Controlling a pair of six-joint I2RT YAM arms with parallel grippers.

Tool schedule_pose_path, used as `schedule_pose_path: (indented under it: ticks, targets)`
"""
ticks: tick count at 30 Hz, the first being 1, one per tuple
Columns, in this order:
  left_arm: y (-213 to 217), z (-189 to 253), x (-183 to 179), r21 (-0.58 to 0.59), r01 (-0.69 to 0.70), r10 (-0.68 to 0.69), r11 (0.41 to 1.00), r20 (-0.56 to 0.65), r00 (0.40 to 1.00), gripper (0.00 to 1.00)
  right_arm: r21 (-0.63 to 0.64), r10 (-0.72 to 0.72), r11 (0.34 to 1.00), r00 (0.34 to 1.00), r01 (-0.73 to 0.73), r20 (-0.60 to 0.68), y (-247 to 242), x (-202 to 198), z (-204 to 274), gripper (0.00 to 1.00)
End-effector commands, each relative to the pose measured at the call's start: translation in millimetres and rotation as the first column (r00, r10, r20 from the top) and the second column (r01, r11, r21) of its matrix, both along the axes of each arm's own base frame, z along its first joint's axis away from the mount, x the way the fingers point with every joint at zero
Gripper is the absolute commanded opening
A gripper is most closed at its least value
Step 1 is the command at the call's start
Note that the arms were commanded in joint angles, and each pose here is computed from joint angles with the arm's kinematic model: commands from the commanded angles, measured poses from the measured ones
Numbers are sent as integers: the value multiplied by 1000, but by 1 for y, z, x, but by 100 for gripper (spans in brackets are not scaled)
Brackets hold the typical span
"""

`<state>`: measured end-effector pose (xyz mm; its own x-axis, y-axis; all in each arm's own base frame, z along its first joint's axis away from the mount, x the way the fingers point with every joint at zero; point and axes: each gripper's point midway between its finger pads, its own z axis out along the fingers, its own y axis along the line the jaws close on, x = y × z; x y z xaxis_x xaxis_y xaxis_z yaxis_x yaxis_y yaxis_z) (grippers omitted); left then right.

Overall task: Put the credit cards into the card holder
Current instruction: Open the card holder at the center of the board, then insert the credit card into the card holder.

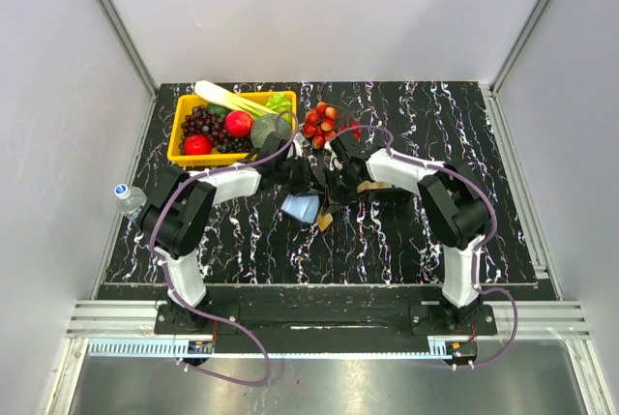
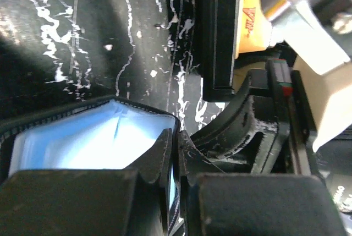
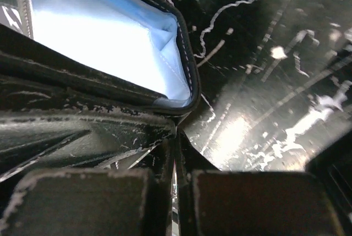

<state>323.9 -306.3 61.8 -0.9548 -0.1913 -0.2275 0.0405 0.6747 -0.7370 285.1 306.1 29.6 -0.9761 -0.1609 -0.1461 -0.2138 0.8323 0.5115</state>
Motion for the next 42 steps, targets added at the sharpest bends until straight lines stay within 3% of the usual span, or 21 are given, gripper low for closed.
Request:
schedule_pose_path:
  ticks: [1, 10, 13, 16, 22, 27, 30, 42]
  targets:
    - [23, -28, -4, 130, -90, 93, 987, -22, 995, 4, -52, -150, 984, 954, 169, 261, -20, 41, 48, 0]
    - [21, -30, 3, 125, -106, 110, 986, -24, 994, 12, -15, -257, 959, 895, 281, 365, -43, 47, 97, 0]
    - [16, -31, 3, 102, -100, 104, 990, -38, 994, 13, 66, -247, 969, 909, 239, 336, -29, 39, 109, 0]
    - [13, -31, 4, 76, -101, 105, 992, -43, 994, 21, 132, -211, 975, 936, 180, 283, -15, 25, 111, 0]
    - [13, -28, 9, 52, -114, 116, 992, -41, 992, 27, 215, -56, 977, 976, 10, 212, 7, -8, 108, 0]
    - [15, -27, 11, 40, -128, 130, 991, -44, 991, 29, 224, 17, 973, 985, -56, 172, 9, -26, 102, 0]
    - [17, -26, 12, 32, -139, 140, 990, -42, 989, 40, 210, 39, 975, 989, -69, 141, 11, -30, 92, 0]
    - [27, -17, 14, -20, -155, 155, 988, -20, 988, 45, 138, -41, 990, 989, 21, 140, 19, 3, 65, 0]
